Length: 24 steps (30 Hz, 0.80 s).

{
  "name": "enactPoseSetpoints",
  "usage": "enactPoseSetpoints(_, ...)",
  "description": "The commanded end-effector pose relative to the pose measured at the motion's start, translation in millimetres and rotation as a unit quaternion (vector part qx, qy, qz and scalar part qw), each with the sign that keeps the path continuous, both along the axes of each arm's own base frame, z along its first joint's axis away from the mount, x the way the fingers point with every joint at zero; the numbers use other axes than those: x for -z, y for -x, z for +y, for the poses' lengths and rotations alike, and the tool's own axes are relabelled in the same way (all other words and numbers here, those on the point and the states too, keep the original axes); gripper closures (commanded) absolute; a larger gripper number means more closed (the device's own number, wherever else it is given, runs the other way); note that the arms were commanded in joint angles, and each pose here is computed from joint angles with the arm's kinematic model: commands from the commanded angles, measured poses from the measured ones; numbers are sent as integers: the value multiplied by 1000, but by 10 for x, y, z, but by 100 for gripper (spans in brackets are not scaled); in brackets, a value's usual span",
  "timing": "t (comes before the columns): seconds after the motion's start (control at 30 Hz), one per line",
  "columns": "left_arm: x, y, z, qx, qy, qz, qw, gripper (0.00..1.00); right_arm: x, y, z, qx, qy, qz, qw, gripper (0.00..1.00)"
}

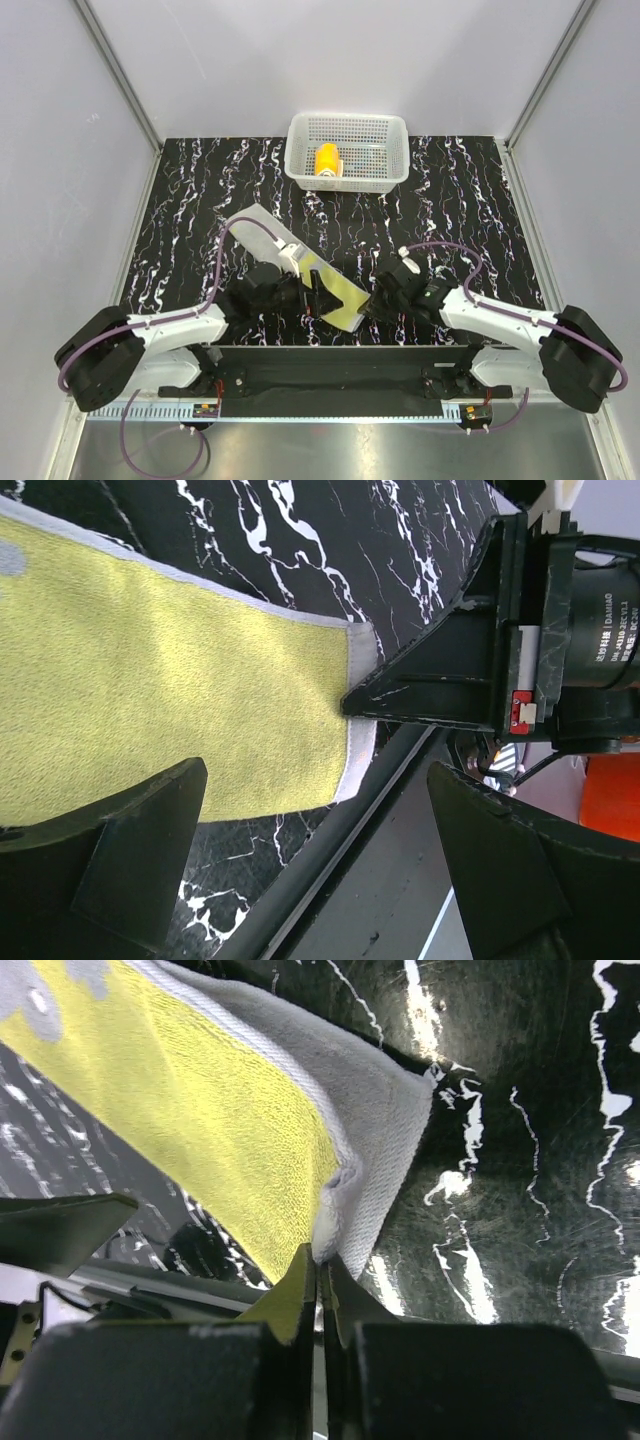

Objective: Roll the towels
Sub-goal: Roll the towel

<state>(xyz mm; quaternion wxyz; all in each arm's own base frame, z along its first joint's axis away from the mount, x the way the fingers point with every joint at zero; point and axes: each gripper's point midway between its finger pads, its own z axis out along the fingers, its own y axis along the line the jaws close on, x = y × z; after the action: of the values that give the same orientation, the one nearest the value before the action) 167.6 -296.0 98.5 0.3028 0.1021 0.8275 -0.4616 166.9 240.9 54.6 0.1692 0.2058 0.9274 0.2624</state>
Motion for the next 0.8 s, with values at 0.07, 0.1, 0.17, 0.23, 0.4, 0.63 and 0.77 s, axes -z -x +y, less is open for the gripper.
enactPoseSetpoints(0.07,-258,-17,-172,14,45,-41,998,2,111,-1,-151,-1,60,12,998,88)
enactPoseSetpoints(0.1,-230,-16,-156,10,38,-40,998,2,148,-7,-211,6,71,9,997,79)
enactPoseSetpoints(0.17,-244,-13,-140,7,32,-45,998,2,228,22,-320,19,83,9,996,59)
enactPoseSetpoints(0.23,-244,24,-150,7,15,-48,999,2,322,29,-433,35,94,9,995,54)
enactPoseSetpoints(0.4,-277,215,-221,12,-61,-106,992,1,441,-92,-574,51,110,0,993,54)
enactPoseSetpoints(0.63,-138,519,-391,62,-151,-203,965,2,279,-137,-684,58,108,-24,992,53)
enactPoseSetpoints(0.77,237,519,-440,93,-257,-220,936,19,113,-89,-822,75,104,-42,991,51)
